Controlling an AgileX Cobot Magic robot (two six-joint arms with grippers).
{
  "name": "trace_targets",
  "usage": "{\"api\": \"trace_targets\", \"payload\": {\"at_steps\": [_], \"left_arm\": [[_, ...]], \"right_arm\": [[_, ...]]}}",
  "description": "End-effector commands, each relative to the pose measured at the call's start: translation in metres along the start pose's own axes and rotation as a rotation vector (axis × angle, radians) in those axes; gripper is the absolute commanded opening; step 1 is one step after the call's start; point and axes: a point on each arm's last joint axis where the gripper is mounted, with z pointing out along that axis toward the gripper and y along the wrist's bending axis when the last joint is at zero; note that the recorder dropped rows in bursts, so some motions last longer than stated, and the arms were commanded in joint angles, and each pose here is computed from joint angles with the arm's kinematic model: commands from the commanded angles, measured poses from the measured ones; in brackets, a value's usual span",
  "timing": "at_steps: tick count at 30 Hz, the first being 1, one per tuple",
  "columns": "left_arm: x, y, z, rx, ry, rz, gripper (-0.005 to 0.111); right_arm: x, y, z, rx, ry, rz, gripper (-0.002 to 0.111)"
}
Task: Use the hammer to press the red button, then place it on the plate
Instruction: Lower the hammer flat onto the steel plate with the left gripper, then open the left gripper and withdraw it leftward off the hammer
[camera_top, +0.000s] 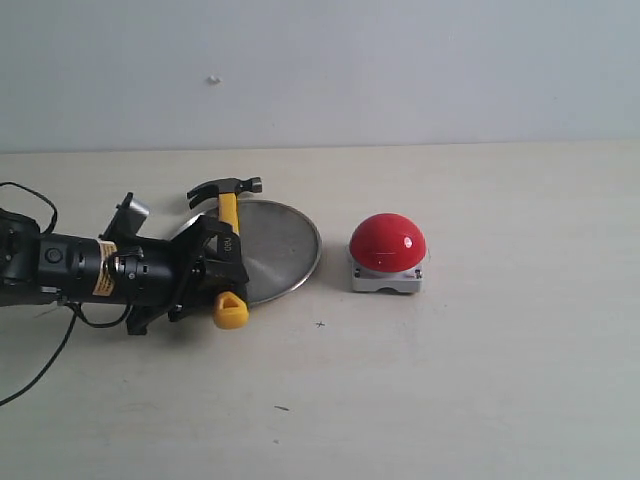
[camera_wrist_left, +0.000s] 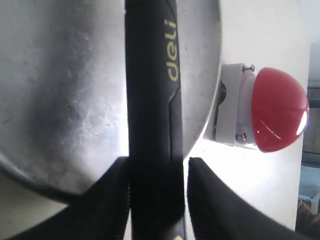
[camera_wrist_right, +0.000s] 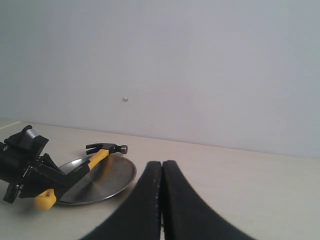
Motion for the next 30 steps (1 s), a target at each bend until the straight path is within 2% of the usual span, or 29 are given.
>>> {"api": "trace_targets", "payload": {"at_steps": [1, 17, 22, 24, 27, 28, 30], "left_arm": [[0.002, -0.007, -0.003, 0.062, 0.037, 0.016, 0.038], [0.001, -0.007, -0.004, 0.062, 0.037, 0.013, 0.038], [-0.002, -0.006, -0.013, 0.058, 0.053, 0.028, 0.039], [-0.003, -0.008, -0.018, 0.053, 0.062, 0.041, 0.046], [-0.006, -0.011, -0.025, 0.054, 0.065, 0.047, 0.064], [-0.007, -0.012, -0.027, 0.061, 0.063, 0.046, 0.067], [-0.008, -0.017, -0.029, 0.076, 0.051, 0.041, 0.067]], "right_arm": [[0.002, 0.0, 0.001, -0.006, 0.011, -0.005, 0.0], [0.002, 0.0, 0.001, -0.006, 0.011, -0.005, 0.0], [0.002, 0.0, 0.001, -0.006, 0.011, -0.005, 0.0], [0.002, 0.0, 0.001, -0.006, 0.011, -0.005, 0.0], [0.002, 0.0, 0.001, -0.006, 0.011, -0.005, 0.0], [0.002, 0.0, 0.001, -0.006, 0.011, -0.005, 0.0], [0.002, 0.0, 0.001, -0.006, 0.011, -0.005, 0.0]]}}
